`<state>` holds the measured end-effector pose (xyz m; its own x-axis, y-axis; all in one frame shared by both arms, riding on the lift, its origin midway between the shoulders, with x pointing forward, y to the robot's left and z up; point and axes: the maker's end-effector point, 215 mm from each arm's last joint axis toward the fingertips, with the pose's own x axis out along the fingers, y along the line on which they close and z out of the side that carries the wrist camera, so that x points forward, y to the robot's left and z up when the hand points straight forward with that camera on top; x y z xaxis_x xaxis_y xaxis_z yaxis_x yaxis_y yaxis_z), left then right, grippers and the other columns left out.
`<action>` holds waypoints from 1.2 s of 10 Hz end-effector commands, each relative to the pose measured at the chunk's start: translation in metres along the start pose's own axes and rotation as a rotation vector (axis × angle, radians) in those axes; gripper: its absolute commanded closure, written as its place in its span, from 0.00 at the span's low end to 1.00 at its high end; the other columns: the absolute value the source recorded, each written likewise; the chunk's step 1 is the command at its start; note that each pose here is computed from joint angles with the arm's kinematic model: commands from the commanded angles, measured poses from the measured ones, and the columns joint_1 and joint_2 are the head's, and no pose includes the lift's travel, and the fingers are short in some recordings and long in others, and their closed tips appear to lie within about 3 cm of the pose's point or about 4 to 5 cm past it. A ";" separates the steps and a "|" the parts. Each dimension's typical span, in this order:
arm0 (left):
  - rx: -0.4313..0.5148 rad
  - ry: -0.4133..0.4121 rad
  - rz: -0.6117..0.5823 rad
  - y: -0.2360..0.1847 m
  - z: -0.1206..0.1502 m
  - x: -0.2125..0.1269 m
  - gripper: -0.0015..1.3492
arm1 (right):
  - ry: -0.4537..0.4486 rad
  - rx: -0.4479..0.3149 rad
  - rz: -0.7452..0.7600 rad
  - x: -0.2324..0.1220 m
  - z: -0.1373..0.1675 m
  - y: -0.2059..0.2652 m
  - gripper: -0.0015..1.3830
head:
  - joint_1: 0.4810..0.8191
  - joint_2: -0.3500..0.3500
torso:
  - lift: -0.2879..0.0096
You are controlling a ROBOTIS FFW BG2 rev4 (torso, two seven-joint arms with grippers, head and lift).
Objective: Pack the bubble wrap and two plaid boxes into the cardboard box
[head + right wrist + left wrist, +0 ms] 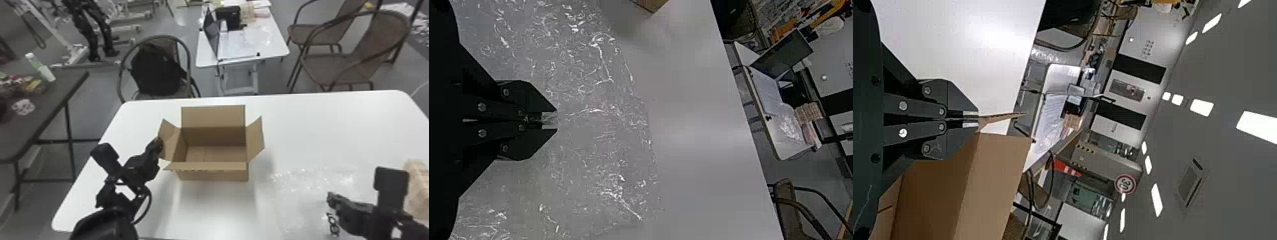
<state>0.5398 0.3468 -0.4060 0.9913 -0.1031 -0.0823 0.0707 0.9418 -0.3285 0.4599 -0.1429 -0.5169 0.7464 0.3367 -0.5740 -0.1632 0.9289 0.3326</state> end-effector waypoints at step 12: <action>0.008 0.009 -0.016 -0.016 -0.004 0.009 0.90 | -0.303 0.056 0.109 -0.083 0.235 0.070 0.86 | 0.63 0.77 | 0.73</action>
<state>0.5456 0.3338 -0.4046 0.9897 -0.1163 -0.0840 0.0837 0.9434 -0.3210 0.5322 -0.1485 -0.2734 0.8859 0.3544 -0.2992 -0.2157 0.8860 0.4105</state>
